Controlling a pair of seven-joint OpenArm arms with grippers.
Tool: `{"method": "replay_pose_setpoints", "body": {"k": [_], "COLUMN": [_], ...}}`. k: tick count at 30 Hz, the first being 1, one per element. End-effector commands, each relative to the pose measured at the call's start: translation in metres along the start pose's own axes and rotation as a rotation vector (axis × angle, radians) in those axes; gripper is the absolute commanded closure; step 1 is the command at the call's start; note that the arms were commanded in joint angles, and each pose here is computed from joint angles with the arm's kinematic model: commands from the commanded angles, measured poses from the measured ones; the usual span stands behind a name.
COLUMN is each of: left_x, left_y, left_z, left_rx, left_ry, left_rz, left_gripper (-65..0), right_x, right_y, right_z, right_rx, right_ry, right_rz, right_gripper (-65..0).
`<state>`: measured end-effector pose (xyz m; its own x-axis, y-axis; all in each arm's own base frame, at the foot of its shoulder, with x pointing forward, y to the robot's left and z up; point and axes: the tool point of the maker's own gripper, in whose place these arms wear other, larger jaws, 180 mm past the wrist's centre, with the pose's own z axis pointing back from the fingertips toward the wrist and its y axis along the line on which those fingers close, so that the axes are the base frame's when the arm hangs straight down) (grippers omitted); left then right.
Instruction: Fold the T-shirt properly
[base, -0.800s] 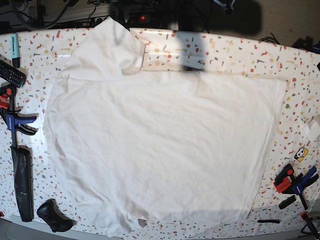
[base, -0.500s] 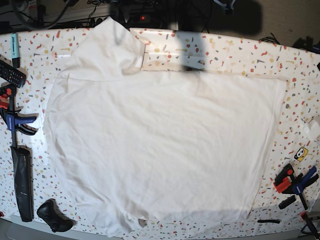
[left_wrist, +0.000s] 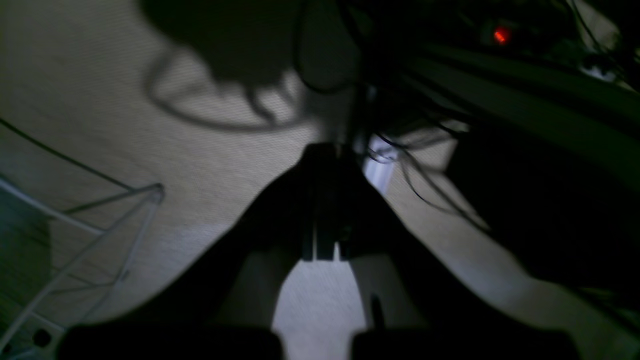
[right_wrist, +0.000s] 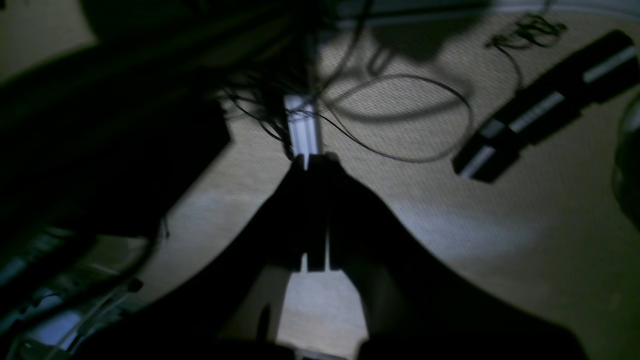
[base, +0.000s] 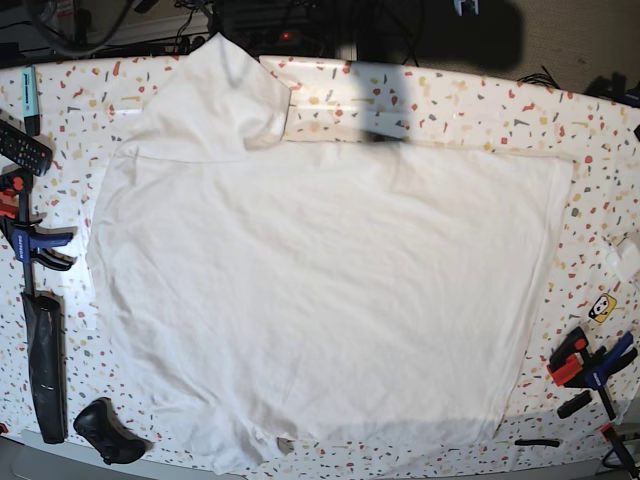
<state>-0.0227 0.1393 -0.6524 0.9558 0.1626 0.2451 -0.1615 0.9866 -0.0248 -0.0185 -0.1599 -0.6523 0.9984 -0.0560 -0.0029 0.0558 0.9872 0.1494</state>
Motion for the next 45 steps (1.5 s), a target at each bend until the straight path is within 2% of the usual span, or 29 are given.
{"method": "replay_pose_setpoints", "body": {"k": [1, 4, 10, 13, 20, 26, 32, 38, 41, 45], "left_x": [-0.01, -0.02, -0.036, -0.041, -0.055, -0.038, -0.014, 0.018, 0.032, 0.046], "left_y": [0.004, 0.011, 0.018, 0.014, 0.021, 0.028, 0.029, 0.021, 0.017, 0.013], "left_z": [0.005, 0.013, 0.03, 0.039, 0.065, 0.112, 0.167, 0.202, 0.215, 0.228], "left_rx": [0.002, 0.013, -0.018, -0.083, -0.12, -0.124, -0.142, -0.173, -0.186, -0.199], "left_ry": [-0.004, -0.042, -0.105, -0.128, -0.17, -0.392, -0.594, -0.714, -0.762, -0.807], "left_rz": [0.004, 0.0, 0.011, 0.037, 0.03, 0.01, -0.013, -0.041, -0.052, -0.061], "left_gripper": [0.0, 0.0, 0.0, 0.0, 0.0, 0.0, 0.0, 0.0, 0.0, 0.0], "right_x": [-0.005, -0.014, -0.028, -0.038, -0.055, -0.061, -0.061, -0.053, -0.046, -0.03], "right_y": [-0.007, -0.023, -0.044, -0.075, -0.134, -0.159, -0.165, -0.168, -0.164, -0.142], "right_z": [0.002, 0.009, 0.03, 0.042, 0.075, 0.099, 0.12, 0.153, 0.178, 0.221], "right_rx": [0.002, 0.007, 0.121, 0.068, -0.049, -0.106, -0.131, -0.147, -0.145, -0.09], "right_ry": [0.002, -0.011, -0.077, -0.112, -0.232, -0.343, -0.473, -0.628, -0.749, -0.961], "right_rz": [-0.005, -0.081, -0.209, -0.228, -0.204, -0.176, -0.146, -0.078, -0.028, 0.101], "right_gripper": [0.0, 0.0, 0.0, 0.0, 0.0, 0.0, 0.0, 0.0, 0.0, 0.0]}}
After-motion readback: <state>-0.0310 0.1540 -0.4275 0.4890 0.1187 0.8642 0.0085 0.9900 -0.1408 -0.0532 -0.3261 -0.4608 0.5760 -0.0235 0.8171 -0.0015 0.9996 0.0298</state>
